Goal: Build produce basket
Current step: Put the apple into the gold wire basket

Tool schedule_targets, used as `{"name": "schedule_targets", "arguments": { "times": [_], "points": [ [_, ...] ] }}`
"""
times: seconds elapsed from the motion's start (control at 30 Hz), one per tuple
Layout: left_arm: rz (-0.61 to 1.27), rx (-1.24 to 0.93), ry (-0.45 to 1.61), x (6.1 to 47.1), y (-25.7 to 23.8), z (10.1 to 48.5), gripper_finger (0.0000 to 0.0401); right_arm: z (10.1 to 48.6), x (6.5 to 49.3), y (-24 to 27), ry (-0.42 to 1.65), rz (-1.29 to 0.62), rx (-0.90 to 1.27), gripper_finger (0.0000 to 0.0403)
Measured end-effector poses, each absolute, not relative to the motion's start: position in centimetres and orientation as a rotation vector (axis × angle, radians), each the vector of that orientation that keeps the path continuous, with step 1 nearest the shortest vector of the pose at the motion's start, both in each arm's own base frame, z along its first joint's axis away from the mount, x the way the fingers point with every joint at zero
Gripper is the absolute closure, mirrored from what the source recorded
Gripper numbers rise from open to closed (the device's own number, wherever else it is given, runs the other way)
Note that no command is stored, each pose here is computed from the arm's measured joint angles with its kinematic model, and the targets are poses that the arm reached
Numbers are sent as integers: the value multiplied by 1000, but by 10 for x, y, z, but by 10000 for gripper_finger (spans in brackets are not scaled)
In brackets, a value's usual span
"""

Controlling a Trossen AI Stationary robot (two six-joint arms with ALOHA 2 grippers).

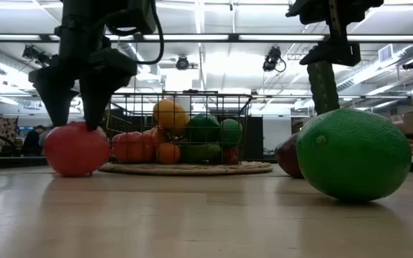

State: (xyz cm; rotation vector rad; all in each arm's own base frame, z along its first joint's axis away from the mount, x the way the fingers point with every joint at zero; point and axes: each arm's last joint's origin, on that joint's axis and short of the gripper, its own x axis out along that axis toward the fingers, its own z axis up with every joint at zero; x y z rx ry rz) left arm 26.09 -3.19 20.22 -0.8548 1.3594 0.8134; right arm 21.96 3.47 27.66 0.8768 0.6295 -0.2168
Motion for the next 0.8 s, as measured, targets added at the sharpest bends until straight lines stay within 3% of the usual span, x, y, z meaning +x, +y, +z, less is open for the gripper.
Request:
{"name": "schedule_targets", "arguments": {
  "times": [0.8],
  "points": [
    [801, -840, 1308, 280, -36, 183, 30, 277, 220, 35, 624, -224, 916, 35]
  ]
}}
